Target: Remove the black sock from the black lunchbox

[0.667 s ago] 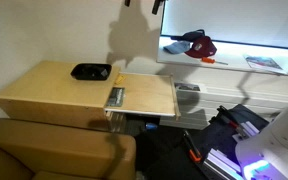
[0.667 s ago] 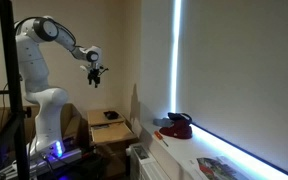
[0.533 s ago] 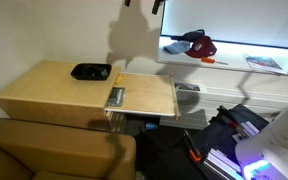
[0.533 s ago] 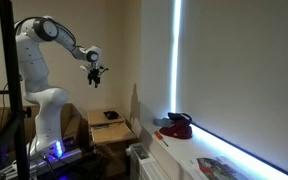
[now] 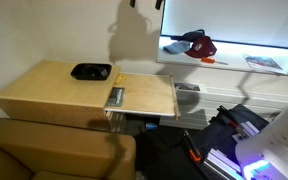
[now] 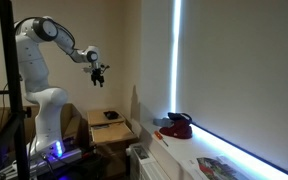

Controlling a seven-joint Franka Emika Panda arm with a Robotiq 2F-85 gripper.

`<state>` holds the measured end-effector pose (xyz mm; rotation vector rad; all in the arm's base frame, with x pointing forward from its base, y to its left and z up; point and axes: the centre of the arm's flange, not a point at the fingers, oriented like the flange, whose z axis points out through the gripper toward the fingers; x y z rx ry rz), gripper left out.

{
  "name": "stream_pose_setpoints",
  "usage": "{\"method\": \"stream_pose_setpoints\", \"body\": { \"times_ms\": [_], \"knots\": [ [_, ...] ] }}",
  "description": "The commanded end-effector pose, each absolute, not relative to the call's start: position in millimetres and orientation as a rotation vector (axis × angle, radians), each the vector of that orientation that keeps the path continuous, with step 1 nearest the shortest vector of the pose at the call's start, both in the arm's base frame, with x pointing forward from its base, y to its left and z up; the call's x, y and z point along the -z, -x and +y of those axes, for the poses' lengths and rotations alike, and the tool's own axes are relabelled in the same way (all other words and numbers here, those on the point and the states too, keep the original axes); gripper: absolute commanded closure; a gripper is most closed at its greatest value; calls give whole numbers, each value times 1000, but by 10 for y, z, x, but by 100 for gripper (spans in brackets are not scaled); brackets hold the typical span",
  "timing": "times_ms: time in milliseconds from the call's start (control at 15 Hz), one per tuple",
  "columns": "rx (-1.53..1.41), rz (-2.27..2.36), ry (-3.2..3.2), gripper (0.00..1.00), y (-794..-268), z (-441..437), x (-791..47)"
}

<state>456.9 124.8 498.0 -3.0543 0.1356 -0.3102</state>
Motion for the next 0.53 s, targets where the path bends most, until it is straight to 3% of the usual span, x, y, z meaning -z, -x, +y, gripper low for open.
{"method": "stream_pose_setpoints", "body": {
  "times_ms": [0, 267, 333, 467],
  "knots": [
    [389, 106, 3111, 0, -4914, 1730, -4199],
    [466, 173, 3111, 0, -5308, 2370, -3675],
    [448, 124, 3103, 0, -4941, 2116, -3820],
    [418, 136, 3108, 0, -4997, 2193, -3672]
  ]
}}
